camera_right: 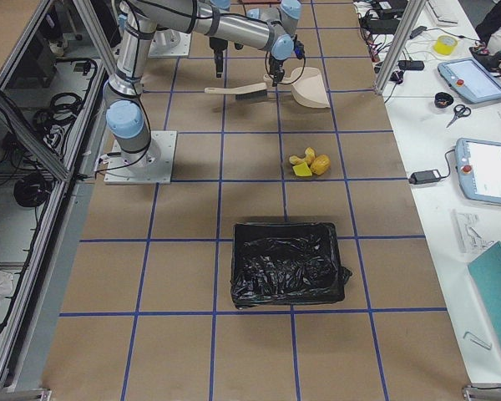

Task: Sweep and dump trash in nearest bin
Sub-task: 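Grasp the white brush handle with the left gripper, then lift the dustpan with the right gripper and set it beside the trash pile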

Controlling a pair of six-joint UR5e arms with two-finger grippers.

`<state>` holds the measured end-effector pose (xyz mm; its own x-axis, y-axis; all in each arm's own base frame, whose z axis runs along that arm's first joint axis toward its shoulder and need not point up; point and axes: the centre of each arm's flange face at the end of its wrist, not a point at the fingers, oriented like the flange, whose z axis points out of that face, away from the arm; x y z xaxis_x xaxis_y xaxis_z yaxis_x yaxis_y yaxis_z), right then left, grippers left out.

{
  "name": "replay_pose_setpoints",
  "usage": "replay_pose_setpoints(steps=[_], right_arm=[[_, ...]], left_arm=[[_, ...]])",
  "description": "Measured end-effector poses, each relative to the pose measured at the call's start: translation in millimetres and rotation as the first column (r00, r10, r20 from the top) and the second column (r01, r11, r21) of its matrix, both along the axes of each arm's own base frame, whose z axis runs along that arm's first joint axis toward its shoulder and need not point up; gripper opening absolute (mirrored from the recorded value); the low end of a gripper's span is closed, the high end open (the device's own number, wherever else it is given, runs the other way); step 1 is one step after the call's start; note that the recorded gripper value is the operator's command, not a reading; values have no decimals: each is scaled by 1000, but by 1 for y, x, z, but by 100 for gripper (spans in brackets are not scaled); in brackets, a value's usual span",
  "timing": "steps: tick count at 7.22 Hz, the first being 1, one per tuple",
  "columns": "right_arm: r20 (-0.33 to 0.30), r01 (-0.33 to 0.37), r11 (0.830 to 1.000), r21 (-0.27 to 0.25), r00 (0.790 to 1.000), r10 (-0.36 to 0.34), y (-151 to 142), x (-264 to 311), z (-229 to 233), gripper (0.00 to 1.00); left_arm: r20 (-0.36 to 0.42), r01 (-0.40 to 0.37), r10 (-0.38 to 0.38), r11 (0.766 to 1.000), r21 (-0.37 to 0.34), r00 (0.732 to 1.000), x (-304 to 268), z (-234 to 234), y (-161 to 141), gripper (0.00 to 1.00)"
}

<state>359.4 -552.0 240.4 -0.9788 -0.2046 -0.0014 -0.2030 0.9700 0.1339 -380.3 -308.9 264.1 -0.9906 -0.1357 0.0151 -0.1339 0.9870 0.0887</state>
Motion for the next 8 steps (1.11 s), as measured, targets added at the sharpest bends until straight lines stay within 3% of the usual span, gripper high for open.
replay_pose_setpoints(steps=[2,5,7,8], right_arm=[[-8,14,1000,19,1000,-14,1,-3,-1,0],[4,34,999,2,999,-34,-6,-9,17,0],[22,42,998,-40,999,-41,-25,-43,74,0],[23,-6,999,-49,1000,8,-37,-76,104,0]], left_arm=[[-22,-26,26,1000,5,999,-10,-7,0,100],[-58,-71,72,997,17,996,-20,-11,-3,100],[-66,-93,94,995,20,993,-25,-19,-8,98],[-62,-96,97,995,27,993,-27,-25,-9,98]])
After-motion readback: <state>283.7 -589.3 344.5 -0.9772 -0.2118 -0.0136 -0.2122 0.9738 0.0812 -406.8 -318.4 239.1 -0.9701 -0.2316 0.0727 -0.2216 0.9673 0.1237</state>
